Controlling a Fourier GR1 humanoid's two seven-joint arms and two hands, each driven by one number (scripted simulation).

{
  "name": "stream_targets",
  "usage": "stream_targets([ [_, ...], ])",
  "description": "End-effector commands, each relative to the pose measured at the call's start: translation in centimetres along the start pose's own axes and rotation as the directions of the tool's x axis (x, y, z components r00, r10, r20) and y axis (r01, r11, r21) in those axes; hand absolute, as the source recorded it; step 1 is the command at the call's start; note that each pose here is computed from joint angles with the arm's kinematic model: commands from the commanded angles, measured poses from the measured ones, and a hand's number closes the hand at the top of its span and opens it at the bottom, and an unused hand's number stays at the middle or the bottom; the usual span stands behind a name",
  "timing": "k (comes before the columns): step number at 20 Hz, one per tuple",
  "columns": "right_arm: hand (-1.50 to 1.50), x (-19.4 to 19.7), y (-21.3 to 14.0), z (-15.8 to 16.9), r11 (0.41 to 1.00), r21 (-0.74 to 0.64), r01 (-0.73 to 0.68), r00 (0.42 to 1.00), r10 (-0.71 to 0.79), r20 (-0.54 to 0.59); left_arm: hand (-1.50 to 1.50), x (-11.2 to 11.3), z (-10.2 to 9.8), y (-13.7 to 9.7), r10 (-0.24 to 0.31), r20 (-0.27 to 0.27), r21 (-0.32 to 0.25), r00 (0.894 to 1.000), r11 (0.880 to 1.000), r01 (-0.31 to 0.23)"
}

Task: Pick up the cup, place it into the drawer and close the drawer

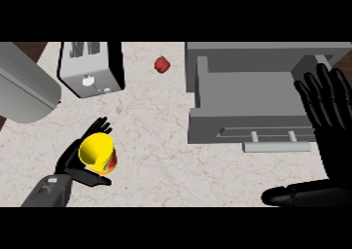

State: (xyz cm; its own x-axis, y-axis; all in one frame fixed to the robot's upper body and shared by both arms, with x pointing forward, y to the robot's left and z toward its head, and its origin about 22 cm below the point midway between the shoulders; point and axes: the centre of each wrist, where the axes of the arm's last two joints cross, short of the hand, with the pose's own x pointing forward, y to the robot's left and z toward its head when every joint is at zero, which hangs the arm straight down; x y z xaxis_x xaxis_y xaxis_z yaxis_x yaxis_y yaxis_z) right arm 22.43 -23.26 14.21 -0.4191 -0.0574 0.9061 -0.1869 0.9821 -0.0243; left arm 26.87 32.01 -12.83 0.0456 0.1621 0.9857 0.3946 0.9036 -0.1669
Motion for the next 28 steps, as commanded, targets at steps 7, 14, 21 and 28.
stream_targets([
  [7,-1.50,-0.3,-0.9,0.3,1.000,0.001,-0.012,1.000,0.012,-0.010,1.50,-0.6,-0.6,-1.5,0.236,0.158,-0.184,0.959,0.961,-0.206],
  [14,-1.50,-0.3,-0.8,0.5,1.000,-0.016,-0.012,1.000,0.012,-0.002,1.50,0.1,-1.0,-1.1,0.085,0.333,0.051,0.939,0.993,-0.107],
  [21,-1.50,0.3,-1.2,0.9,1.000,-0.014,-0.010,1.000,0.010,0.007,1.50,-2.0,-0.9,-4.1,-0.130,0.421,0.455,0.898,0.886,-0.085],
  [28,-1.50,0.8,-1.7,1.8,0.999,-0.030,-0.017,1.000,0.017,-0.007,1.50,2.7,-1.7,-2.9,-0.073,0.527,0.317,0.847,0.941,-0.116],
])
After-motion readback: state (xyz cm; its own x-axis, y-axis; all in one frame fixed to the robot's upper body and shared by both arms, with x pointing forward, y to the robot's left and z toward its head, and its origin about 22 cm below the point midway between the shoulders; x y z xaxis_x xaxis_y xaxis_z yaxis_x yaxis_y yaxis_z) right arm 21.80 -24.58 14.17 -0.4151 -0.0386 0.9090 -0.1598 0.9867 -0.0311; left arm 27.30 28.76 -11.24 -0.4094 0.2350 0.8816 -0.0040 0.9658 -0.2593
